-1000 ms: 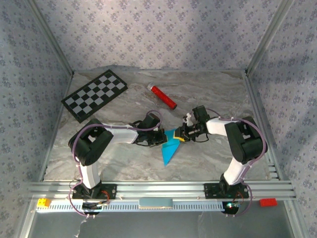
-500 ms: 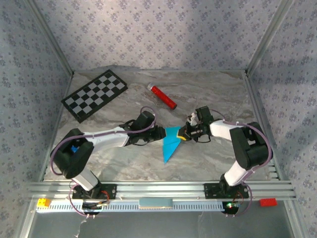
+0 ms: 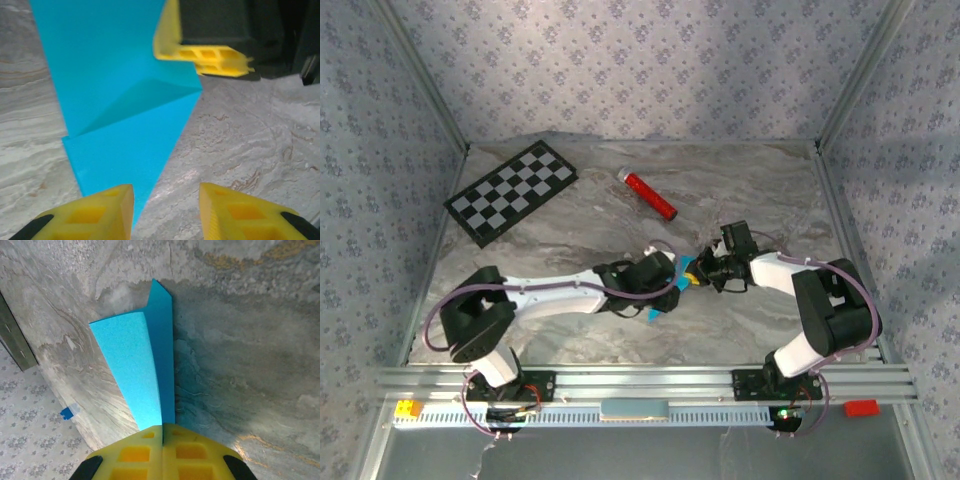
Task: Fold a paper plane with a square sheet of paper (pick it up from the middle)
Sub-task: Fold the wing for the fifth time at the center of the table.
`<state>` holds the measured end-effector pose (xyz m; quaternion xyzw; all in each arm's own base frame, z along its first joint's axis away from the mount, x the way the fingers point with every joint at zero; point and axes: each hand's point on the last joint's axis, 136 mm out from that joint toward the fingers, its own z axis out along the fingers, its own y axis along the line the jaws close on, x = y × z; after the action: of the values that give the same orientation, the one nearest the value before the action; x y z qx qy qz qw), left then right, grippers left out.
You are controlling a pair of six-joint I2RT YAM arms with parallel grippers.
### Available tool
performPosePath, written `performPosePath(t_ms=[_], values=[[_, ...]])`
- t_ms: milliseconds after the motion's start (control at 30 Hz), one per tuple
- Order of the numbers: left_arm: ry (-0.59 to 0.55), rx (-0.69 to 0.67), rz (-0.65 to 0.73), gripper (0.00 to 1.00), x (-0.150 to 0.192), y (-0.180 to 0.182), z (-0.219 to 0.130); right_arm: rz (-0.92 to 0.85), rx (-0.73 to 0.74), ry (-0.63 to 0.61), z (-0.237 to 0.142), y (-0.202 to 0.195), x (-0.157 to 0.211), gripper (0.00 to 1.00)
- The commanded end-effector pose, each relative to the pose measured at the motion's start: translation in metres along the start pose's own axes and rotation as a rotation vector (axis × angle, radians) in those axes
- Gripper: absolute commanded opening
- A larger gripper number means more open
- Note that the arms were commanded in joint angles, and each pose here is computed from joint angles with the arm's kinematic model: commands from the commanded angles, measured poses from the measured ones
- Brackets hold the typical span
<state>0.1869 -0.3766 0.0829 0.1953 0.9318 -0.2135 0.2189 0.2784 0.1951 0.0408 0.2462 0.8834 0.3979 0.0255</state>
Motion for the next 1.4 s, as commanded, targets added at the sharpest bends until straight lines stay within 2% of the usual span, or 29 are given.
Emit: performPosePath(t_ms=[0, 167, 433, 667, 800, 1067, 1367], values=[[0.024, -0.222, 0.151, 0.40, 0.012, 0.021, 0.006, 0.028, -0.012, -0.022, -0.005, 0.004, -0.003, 0.00], [0.014, -0.330, 0.272, 0.43, 0.012, 0.011, 0.011, 0.029, -0.013, -0.019, -0.005, 0.004, -0.003, 0.00], [0.030, -0.402, 0.311, 0.44, 0.018, 0.018, 0.016, 0.029, -0.017, -0.020, -0.005, 0.005, -0.003, 0.00], [0.049, -0.398, 0.297, 0.40, 0.029, 0.023, 0.021, 0.031, -0.018, -0.015, -0.005, 0.005, -0.002, 0.00], [0.055, -0.371, 0.298, 0.39, 0.031, 0.019, 0.025, 0.028, -0.019, -0.017, -0.005, 0.005, -0.003, 0.00], [0.062, -0.411, 0.301, 0.39, 0.034, 0.026, 0.028, 0.030, -0.024, -0.016, -0.006, 0.005, -0.003, 0.00], [0.054, -0.434, 0.308, 0.31, 0.031, 0.030, 0.029, 0.028, -0.029, -0.013, -0.007, 0.006, -0.003, 0.00]])
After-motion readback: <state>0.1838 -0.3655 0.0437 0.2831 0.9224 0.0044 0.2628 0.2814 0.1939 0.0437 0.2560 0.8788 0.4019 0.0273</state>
